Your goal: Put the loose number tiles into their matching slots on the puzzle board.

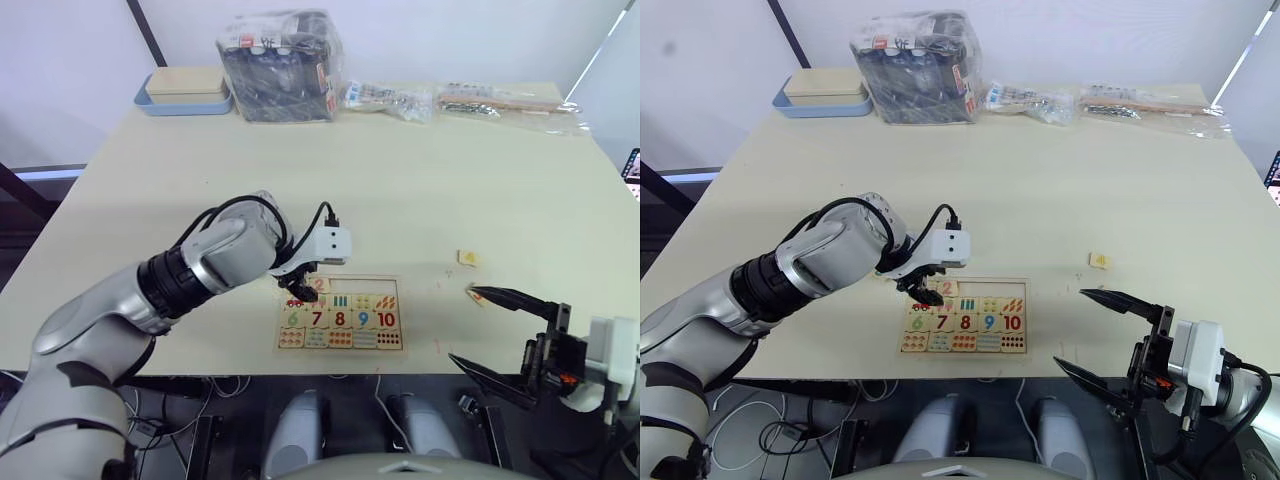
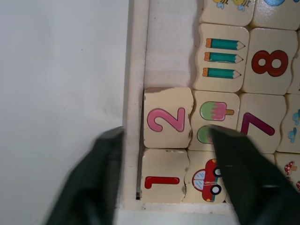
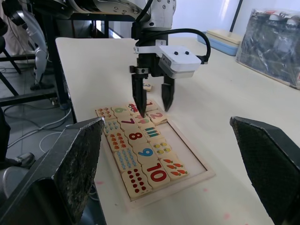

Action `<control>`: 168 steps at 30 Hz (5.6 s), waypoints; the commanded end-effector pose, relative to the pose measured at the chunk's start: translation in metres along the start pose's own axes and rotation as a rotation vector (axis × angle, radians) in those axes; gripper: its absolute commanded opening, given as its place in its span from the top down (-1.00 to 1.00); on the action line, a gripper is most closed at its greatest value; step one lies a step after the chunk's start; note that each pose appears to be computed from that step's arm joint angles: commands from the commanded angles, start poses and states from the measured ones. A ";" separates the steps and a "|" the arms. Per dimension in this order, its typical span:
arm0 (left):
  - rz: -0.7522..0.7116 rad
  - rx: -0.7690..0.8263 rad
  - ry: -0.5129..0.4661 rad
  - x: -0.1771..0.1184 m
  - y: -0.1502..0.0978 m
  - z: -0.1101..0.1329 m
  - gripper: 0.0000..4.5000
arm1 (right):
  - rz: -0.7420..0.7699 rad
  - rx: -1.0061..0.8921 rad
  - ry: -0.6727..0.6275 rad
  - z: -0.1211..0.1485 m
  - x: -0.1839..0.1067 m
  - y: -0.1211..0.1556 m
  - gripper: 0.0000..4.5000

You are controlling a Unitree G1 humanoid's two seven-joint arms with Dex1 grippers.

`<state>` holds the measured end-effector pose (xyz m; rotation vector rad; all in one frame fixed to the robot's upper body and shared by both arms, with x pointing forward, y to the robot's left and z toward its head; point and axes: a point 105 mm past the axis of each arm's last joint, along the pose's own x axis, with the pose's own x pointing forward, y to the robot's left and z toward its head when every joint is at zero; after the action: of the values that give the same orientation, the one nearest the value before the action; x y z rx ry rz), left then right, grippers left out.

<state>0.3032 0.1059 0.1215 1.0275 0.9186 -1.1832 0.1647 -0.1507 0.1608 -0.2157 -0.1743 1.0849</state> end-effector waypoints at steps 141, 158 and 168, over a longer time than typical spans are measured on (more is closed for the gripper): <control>0.768 -0.911 -0.948 -0.038 -0.108 -0.154 -0.98 | -0.241 0.117 0.098 -0.067 -0.071 -0.071 -1.00; 0.562 -0.697 -0.751 -0.047 -0.024 -0.141 -0.98 | 0.106 0.014 -0.033 -0.010 -0.027 -0.037 -1.00; 0.489 -0.714 -0.595 -0.035 -0.003 -0.127 -0.98 | 0.100 -0.015 -0.030 -0.002 -0.024 -0.035 -1.00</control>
<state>0.2893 0.2377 0.1130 0.2266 0.4963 -0.6064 0.1867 -0.1884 0.1579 -0.1959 -0.1668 1.1889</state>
